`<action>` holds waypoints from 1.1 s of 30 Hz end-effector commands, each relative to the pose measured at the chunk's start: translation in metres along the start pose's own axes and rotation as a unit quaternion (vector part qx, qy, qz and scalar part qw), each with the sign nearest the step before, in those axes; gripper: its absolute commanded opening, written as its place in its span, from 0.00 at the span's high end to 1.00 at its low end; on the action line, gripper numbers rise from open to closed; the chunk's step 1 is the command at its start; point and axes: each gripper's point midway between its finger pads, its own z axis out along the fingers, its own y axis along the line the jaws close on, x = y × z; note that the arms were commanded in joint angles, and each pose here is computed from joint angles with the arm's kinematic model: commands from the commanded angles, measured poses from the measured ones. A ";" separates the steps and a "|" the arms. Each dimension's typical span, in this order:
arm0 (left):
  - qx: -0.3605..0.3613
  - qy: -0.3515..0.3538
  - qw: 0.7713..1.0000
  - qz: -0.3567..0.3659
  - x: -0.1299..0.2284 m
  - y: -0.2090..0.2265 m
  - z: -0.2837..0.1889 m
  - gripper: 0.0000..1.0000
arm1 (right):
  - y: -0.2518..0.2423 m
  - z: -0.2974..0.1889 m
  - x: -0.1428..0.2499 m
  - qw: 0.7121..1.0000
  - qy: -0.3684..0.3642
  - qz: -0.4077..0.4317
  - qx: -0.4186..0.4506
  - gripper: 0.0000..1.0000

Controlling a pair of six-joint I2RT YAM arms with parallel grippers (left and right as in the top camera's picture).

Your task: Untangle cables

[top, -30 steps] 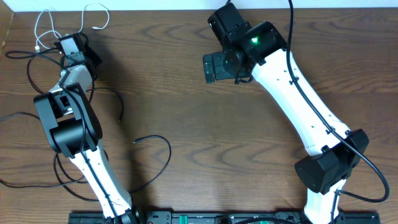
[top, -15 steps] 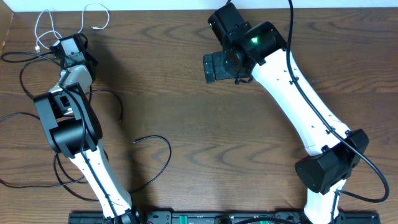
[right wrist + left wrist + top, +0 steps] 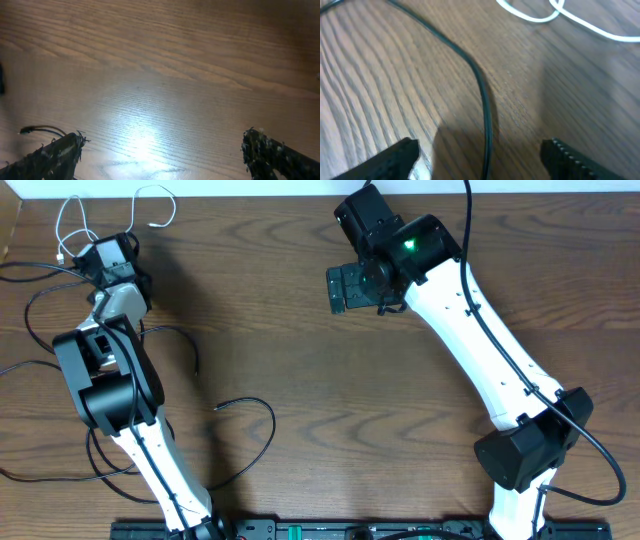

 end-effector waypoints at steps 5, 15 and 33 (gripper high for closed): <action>0.057 -0.040 0.997 0.012 -0.068 -0.009 -0.072 0.06 | -0.001 0.005 -0.002 1.000 -0.004 0.004 0.009 0.01; 0.254 0.063 0.965 0.029 -0.071 -0.028 -0.226 0.05 | -0.021 -0.005 -0.006 0.998 -0.024 0.005 0.058 0.01; 0.274 0.104 0.955 0.034 -0.050 0.037 -0.365 0.04 | -0.123 -0.210 0.041 0.956 -0.210 0.121 0.163 0.01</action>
